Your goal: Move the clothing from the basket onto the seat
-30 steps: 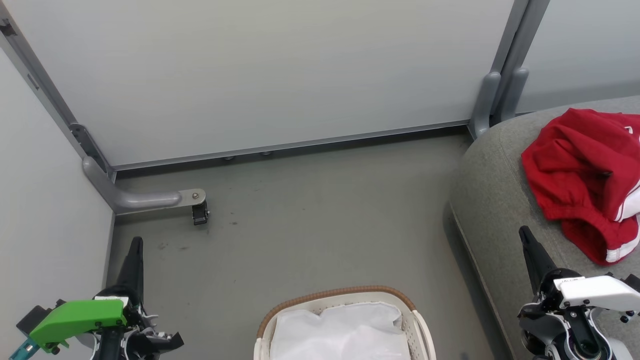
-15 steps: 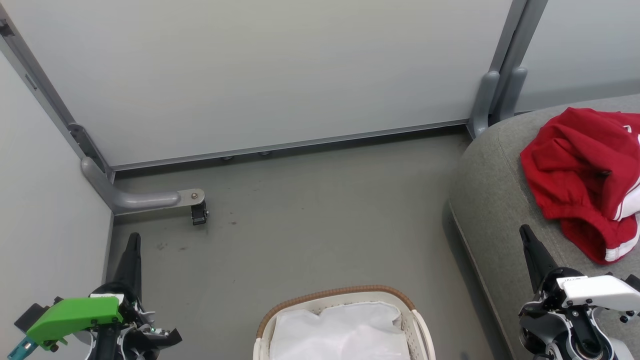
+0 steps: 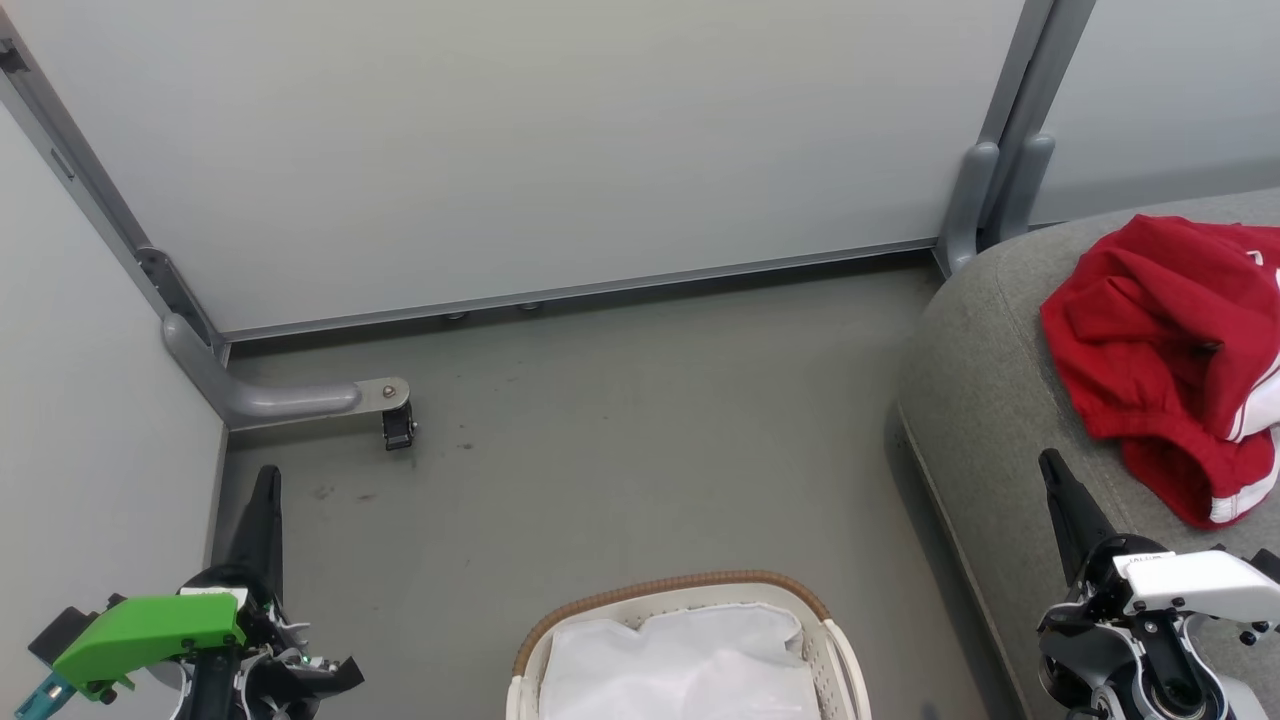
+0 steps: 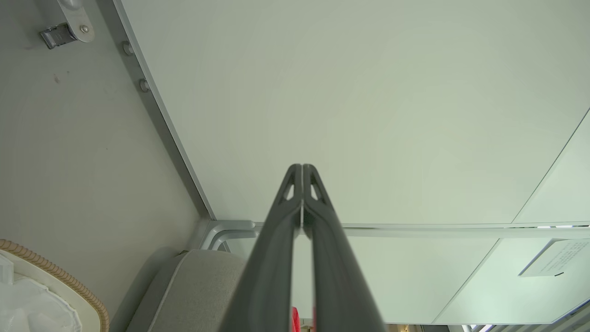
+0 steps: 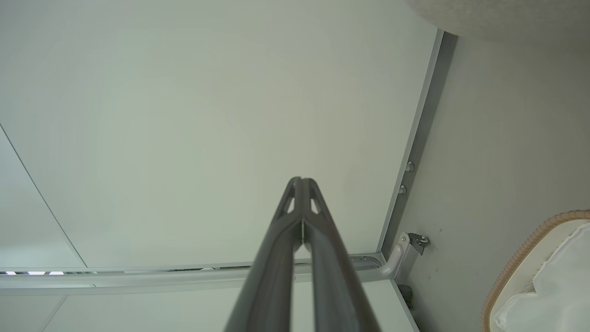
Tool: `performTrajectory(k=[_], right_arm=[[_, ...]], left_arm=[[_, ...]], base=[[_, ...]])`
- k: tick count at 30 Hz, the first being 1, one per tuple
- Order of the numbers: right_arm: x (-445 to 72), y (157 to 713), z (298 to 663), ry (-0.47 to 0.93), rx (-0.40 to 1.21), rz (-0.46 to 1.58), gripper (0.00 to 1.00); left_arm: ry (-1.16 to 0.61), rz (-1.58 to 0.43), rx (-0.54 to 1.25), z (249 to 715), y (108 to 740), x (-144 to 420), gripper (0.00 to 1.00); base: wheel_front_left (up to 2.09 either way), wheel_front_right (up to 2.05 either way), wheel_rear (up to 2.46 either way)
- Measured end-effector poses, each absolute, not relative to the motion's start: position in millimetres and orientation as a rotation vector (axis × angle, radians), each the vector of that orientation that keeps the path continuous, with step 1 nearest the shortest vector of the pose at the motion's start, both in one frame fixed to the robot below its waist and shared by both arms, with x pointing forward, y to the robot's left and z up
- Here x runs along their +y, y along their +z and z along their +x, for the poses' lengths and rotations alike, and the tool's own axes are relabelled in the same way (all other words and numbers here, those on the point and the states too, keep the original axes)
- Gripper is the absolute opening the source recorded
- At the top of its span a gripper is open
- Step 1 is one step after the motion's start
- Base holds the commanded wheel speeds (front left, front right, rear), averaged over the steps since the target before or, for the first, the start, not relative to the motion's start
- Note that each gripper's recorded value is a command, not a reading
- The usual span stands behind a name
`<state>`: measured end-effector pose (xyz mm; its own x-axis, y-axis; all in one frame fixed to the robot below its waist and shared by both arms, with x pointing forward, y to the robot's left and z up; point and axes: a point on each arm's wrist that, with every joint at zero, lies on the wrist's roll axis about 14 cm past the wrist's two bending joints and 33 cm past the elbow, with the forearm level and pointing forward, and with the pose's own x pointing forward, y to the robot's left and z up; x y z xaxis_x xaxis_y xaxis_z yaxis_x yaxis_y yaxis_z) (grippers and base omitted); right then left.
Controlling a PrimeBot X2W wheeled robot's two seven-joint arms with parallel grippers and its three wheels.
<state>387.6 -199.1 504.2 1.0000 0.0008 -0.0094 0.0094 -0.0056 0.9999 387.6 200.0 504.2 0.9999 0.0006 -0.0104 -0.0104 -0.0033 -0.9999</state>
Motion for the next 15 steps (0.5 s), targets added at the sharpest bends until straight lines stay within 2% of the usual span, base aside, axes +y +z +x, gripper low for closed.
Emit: performTrajectory(k=[15], right_arm=[[-199.1, 504.2, 387.6, -0.007, 0.008, 1.576, 0.00]], left_arm=[[0.009, -1.574, 0.007, 387.6, 504.2, 200.1, 0.00]], base=[[0.00, 0.00, 0.00]])
